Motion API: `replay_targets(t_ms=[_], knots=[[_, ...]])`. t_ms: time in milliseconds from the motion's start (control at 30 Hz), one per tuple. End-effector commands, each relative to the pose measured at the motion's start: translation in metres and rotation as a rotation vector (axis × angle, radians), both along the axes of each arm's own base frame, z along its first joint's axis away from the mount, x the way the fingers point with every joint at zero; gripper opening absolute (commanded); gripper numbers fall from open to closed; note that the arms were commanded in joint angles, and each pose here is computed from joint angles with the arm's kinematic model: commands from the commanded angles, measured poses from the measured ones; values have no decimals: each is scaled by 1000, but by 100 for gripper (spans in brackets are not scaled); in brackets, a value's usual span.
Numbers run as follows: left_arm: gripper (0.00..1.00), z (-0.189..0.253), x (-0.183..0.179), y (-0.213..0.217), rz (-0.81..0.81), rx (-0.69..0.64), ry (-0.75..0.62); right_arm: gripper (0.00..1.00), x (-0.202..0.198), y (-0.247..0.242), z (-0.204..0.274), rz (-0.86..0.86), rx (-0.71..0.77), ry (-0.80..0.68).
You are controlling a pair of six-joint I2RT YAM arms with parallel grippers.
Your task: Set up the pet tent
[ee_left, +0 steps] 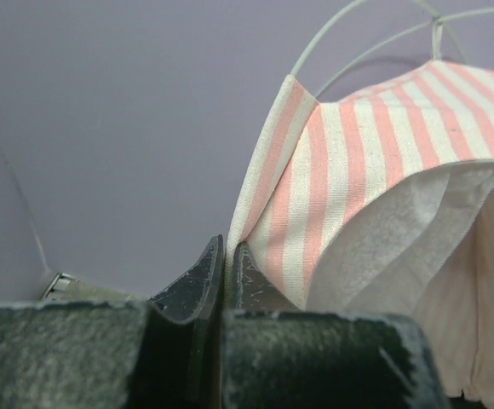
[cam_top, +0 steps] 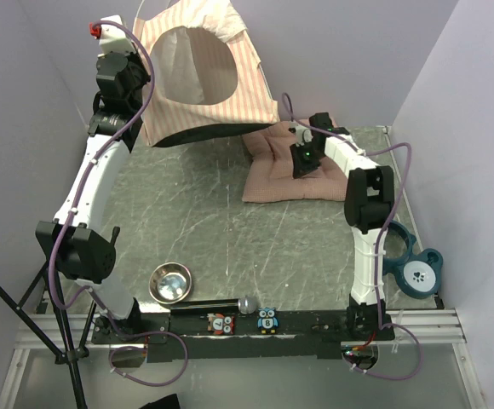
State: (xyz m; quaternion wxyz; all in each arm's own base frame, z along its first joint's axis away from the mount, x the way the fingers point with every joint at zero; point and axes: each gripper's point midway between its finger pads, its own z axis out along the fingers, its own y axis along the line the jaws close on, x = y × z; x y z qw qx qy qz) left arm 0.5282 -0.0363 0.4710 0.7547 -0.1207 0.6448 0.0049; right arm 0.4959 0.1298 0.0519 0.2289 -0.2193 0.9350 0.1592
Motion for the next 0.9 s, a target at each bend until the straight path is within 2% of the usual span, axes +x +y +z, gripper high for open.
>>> replay_targets(t_ms=[0,33,133,200,300,400,500,567,633,767,867], knots=[[1,79,-22,18,66,-151,-279,19,-62,-6,31,49,21,130],[1,79,-19,18,67,-159,-287,17,-79,-5,28,59,49,196],[1,82,-12,17,66,-174,-317,2,-119,7,25,72,147,328],[1,84,-6,14,53,-181,-330,4,-137,16,31,86,197,357],[1,88,-2,12,43,-193,-346,17,-125,17,53,72,228,219],[1,95,-3,15,55,-185,-376,61,-86,9,92,51,217,4],[1,104,-5,16,68,-177,-397,91,-50,2,119,80,154,-182],[1,109,-6,19,77,-175,-403,97,-35,1,119,168,87,-231],[1,111,-6,19,78,-176,-409,99,-32,0,100,291,22,-222],[1,112,-5,22,95,-180,-414,100,-39,5,65,484,9,-176],[1,110,-3,20,87,-179,-409,100,-48,11,48,547,9,-131]])
